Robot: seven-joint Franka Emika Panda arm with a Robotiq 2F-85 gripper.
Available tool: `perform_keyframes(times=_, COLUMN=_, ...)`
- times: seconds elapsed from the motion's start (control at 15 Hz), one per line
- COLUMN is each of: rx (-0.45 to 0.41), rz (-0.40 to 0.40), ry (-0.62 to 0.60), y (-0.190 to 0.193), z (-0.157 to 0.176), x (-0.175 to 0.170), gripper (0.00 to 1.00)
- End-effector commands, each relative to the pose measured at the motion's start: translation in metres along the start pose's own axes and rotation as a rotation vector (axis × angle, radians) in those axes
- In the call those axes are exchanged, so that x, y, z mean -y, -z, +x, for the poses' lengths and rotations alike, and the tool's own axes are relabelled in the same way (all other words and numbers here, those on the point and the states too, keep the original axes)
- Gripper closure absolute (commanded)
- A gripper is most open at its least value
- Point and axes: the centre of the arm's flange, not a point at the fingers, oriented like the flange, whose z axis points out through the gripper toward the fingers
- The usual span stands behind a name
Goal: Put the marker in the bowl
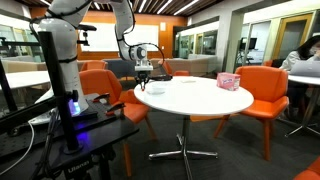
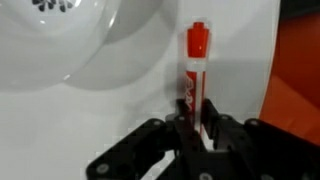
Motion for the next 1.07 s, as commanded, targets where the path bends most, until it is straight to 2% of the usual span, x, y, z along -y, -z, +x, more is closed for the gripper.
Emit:
perform_keyframes(times=0.0, rx=0.007, rz=-0.003, ry=-0.018, y=0.002, z=0.000, x=-0.004, gripper=0.98)
perform_keyframes(times=0.07, rx=0.000, rz=0.007, ry=-0.024, y=0.006, z=-0.001, x=-0.005, gripper=0.95)
perform_keyframes(times=0.4, rx=-0.077, rz=0.052, ry=-0.093, y=0.047, z=-0.011, x=-0.010, gripper=0.95)
perform_keyframes(times=0.73, rx=-0.191, rz=0.022, ry=-0.118, y=0.101, z=-0.037, x=-0.029, gripper=0.95)
perform_keyframes(times=1.0, rx=-0.253, rz=-0.004, ry=-0.158, y=0.121, z=-0.073, x=-0.059, gripper=0.95)
